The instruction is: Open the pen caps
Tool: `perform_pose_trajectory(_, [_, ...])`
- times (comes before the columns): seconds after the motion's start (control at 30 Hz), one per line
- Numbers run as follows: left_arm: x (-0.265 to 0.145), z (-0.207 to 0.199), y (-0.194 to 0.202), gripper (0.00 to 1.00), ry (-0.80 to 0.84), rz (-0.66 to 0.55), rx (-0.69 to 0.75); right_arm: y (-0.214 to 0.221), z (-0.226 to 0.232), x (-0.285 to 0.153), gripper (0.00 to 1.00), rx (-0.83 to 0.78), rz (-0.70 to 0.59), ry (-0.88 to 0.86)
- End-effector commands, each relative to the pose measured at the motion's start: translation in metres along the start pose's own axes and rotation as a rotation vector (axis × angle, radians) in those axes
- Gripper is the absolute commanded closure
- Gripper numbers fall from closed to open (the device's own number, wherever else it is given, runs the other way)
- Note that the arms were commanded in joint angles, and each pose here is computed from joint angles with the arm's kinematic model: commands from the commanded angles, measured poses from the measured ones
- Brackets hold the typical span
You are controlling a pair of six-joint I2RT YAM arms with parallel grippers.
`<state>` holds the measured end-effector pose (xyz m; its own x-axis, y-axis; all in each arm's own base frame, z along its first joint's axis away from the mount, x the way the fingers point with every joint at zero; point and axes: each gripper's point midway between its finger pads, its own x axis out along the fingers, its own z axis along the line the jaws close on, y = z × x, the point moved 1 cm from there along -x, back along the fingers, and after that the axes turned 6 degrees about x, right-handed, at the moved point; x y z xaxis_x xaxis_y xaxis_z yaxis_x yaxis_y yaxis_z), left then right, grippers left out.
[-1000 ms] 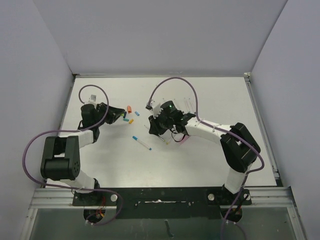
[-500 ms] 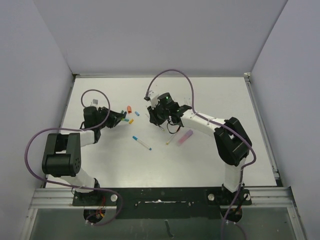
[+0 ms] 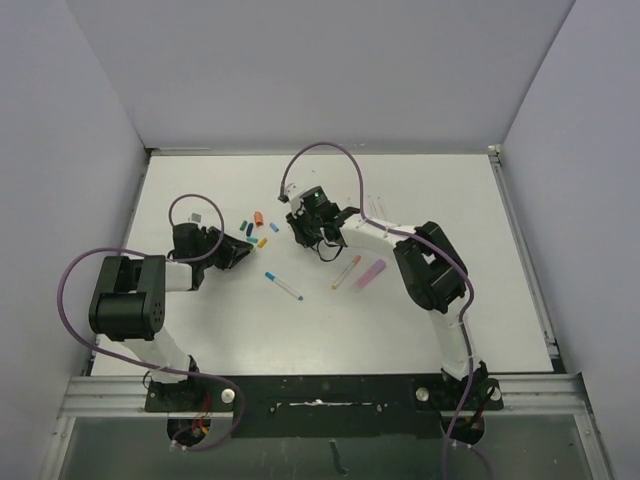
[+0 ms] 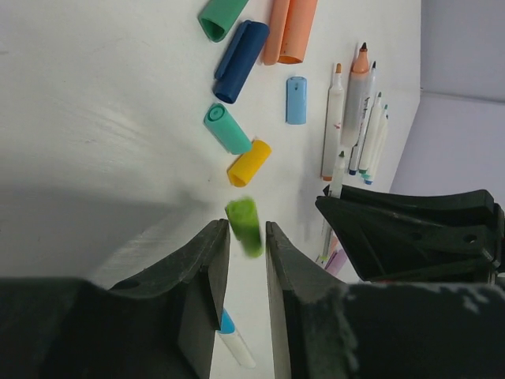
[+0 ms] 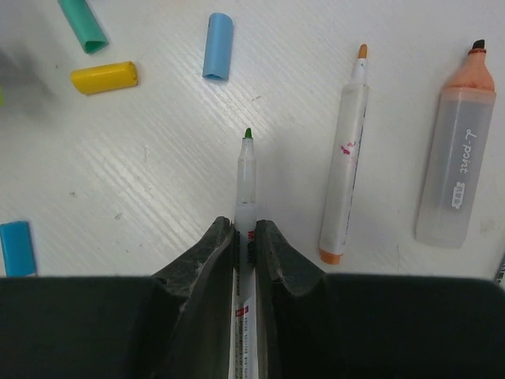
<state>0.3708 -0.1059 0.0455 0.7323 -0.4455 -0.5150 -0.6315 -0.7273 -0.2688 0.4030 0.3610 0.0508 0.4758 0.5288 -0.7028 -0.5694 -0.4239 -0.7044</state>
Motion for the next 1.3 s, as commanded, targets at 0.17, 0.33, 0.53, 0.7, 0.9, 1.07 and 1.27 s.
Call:
perform_pose_trajectory(0.17, [-0.001,-0.001,-0.007,0.68,0.017,-0.022,0.026,-0.028,-0.009,0.009,0.98,-0.012,-0.067,0.031])
perform_pose_trajectory(0.33, [-0.007,-0.013,-0.012,0.65,0.051,-0.04,0.024,-0.028,-0.011,0.018,0.94,-0.011,-0.058,0.034])
perform_pose_trajectory(0.53, [-0.026,-0.046,-0.023,0.59,0.182,-0.106,0.06,-0.032,-0.012,0.022,0.79,-0.011,-0.06,0.033])
perform_pose_trajectory(0.7, [-0.038,-0.067,-0.028,0.42,0.242,-0.13,0.09,-0.038,-0.012,0.013,0.49,-0.013,-0.085,0.039])
perform_pose_trajectory(0.9, [-0.047,-0.08,-0.031,0.1,0.268,-0.149,0.105,-0.049,-0.004,-0.019,0.43,-0.036,-0.135,0.024])
perform_pose_trajectory(1.07, [-0.053,-0.087,-0.032,0.02,0.28,-0.154,0.118,-0.037,0.018,-0.056,0.34,-0.065,-0.139,-0.018])
perform_pose_trajectory(1.27, [-0.052,-0.092,-0.031,0.02,0.302,-0.134,0.119,-0.002,0.056,-0.083,0.29,-0.117,-0.096,-0.089])
